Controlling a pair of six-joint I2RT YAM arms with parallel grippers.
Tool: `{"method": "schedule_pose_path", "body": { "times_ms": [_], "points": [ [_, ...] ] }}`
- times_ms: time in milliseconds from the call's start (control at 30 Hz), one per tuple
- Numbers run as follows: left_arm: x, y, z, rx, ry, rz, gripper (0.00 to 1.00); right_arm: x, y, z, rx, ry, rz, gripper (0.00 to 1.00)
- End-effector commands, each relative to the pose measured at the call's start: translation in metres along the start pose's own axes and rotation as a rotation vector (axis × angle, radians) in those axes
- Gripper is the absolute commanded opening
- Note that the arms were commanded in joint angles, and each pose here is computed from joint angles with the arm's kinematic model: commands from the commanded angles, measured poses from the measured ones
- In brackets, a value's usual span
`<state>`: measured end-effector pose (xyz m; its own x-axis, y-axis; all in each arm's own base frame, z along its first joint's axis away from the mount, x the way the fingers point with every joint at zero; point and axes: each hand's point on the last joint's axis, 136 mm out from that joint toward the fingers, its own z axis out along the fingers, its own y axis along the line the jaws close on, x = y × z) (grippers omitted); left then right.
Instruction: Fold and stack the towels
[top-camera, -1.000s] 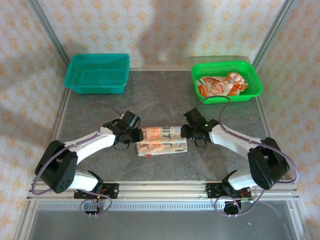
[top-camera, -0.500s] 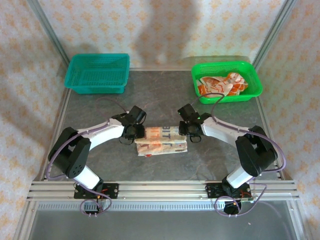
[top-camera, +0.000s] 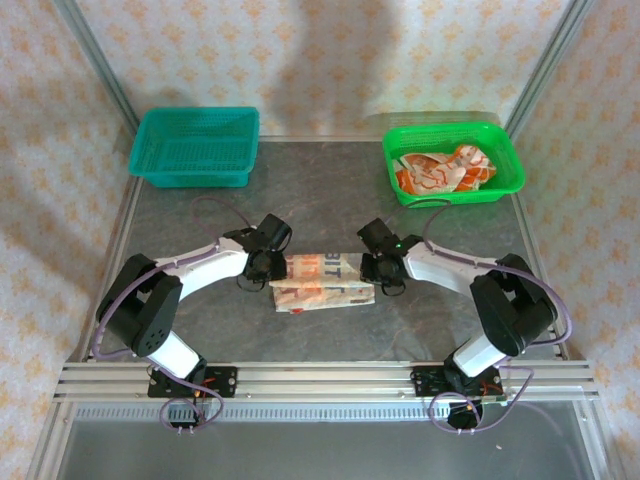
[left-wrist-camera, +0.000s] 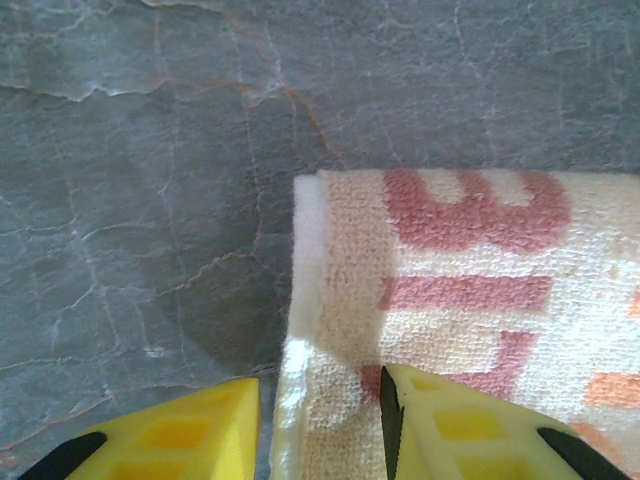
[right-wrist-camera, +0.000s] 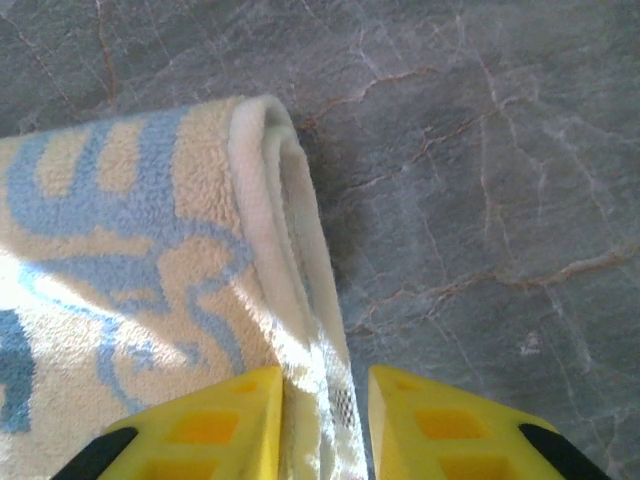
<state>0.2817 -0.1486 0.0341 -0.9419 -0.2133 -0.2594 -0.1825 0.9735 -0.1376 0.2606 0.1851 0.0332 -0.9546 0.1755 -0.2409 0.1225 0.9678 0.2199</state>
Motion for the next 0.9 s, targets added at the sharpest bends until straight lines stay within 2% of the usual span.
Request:
{"method": "schedule_pose_path", "body": {
  "times_ms": [0,300,367,500,567,633,667,867],
  "points": [
    [0.003,0.012,0.001,-0.056,0.005,0.02,0.36,0.0,0.002,-0.007,-0.015,-0.021,0.02,0.25],
    [0.01,0.006,0.008,-0.008,0.025,0.006,0.25,0.002,0.009,-0.009,-0.046,-0.011,0.029,0.25],
    [0.011,0.006,0.008,-0.005,0.028,0.005,0.18,0.004,0.009,-0.009,-0.052,-0.004,0.033,0.25],
    [0.012,0.005,0.008,0.0,0.029,0.002,0.15,0.006,0.01,-0.011,-0.062,-0.003,0.041,0.19],
    [0.012,0.004,0.008,0.009,0.028,-0.001,0.13,0.008,0.01,-0.011,-0.067,0.001,0.044,0.12],
    [0.013,0.004,0.008,0.013,0.031,-0.004,0.01,0.009,0.01,-0.011,-0.067,0.004,0.043,0.04],
    [0.013,0.003,0.007,0.015,0.033,-0.004,0.0,0.009,0.009,-0.012,-0.061,0.003,0.043,0.0],
    [0.015,0.006,-0.009,0.023,0.02,-0.026,0.0,0.001,0.008,-0.026,-0.042,-0.027,0.01,0.0]
  ]
}}
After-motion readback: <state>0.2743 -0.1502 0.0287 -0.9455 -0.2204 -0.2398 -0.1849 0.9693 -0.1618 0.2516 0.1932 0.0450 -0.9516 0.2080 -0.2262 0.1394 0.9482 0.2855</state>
